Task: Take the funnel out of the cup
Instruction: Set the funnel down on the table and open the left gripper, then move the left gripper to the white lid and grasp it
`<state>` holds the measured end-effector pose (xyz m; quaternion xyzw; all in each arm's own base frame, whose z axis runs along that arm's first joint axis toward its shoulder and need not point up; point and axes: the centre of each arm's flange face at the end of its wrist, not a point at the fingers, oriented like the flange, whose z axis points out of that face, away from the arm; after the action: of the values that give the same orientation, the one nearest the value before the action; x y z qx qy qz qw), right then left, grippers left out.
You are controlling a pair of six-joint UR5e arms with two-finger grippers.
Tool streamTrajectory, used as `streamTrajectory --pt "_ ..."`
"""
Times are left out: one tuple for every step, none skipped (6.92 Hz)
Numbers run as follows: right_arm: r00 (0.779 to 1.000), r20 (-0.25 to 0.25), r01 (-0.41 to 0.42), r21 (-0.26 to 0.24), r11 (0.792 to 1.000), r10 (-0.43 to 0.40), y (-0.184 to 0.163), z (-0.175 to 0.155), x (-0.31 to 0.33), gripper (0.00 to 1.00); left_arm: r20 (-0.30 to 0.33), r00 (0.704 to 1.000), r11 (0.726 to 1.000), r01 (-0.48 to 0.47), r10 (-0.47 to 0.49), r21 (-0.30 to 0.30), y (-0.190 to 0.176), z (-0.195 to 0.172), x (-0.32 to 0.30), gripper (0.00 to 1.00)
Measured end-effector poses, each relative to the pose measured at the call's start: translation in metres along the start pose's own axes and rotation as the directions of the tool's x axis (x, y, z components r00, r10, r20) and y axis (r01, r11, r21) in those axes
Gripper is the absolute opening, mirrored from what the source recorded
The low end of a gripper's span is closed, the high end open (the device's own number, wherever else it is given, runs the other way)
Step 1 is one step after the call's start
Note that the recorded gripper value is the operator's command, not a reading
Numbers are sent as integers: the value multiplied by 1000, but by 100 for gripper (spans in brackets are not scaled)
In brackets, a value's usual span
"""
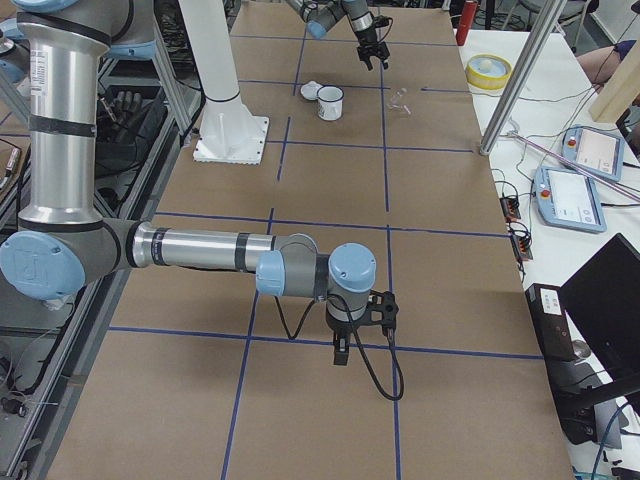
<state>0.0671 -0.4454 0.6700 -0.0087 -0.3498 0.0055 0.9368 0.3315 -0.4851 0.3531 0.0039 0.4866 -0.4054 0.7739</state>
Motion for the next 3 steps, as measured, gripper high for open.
streamTrajectory --pt "1000 0 0 0 1000 0 0 0 0 100 71 997 999 -39 40 -17 0 -16 -30 100" --pt "1000 0 0 0 1000 0 0 0 0 100 116 990 995 -75 81 -61 5 -27 -59 100" --pt "1000 0 0 0 1000 0 0 0 0 100 154 980 986 -110 128 -122 16 -30 -82 100"
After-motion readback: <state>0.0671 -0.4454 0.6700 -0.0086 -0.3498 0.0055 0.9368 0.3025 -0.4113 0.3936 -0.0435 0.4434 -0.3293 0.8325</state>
